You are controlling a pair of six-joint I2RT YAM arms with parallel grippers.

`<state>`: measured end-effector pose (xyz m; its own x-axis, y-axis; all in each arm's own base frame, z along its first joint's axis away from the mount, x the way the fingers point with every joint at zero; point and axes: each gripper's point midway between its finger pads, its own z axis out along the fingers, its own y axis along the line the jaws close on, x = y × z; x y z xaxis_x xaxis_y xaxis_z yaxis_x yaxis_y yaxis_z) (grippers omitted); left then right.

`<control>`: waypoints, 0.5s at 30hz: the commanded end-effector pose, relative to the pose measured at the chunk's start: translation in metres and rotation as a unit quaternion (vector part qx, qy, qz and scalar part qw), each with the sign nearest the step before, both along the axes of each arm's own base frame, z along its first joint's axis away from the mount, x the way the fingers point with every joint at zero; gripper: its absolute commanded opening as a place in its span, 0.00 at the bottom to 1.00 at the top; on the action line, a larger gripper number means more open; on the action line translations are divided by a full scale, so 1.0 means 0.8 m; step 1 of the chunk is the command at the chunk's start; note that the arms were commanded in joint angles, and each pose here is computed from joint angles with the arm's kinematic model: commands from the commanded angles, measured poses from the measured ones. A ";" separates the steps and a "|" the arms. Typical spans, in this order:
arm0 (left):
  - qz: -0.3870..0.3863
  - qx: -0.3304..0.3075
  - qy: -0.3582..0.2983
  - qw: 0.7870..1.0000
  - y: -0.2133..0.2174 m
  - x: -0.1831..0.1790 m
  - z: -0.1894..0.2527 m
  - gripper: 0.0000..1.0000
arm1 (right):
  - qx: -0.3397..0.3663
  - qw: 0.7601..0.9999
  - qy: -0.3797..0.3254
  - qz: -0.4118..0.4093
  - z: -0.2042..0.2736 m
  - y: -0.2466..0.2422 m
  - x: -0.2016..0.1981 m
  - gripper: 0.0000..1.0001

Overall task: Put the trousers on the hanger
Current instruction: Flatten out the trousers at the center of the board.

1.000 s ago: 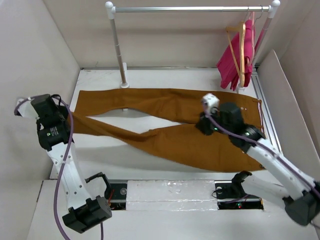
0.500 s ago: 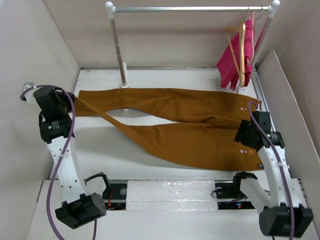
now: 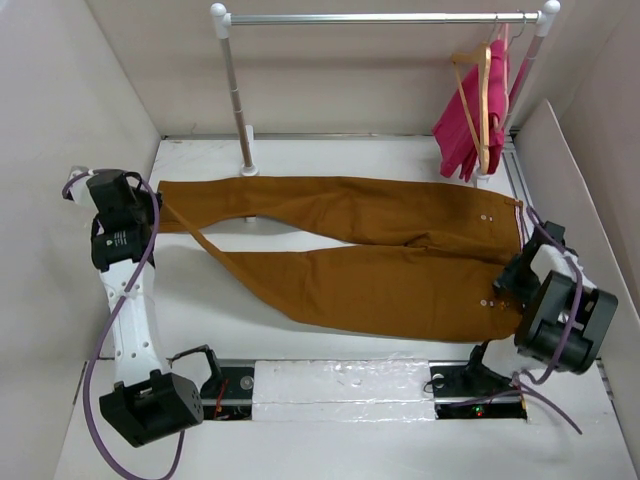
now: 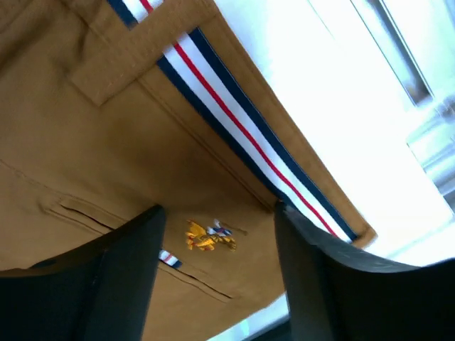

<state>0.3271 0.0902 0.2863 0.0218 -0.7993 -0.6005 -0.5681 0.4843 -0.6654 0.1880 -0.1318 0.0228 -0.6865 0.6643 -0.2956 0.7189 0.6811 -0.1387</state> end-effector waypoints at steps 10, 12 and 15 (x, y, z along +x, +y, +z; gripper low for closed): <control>0.064 0.045 -0.006 0.997 0.036 -0.021 0.002 0.00 | 0.077 0.969 -0.182 0.147 0.031 -0.030 0.197 0.04; 0.068 0.038 -0.003 0.997 0.037 -0.025 -0.004 0.00 | 0.076 0.966 -0.181 0.168 0.042 -0.035 0.207 0.16; 0.065 0.038 -0.005 0.997 0.035 -0.026 -0.004 0.00 | 0.044 0.960 -0.211 0.179 0.096 -0.035 0.211 0.66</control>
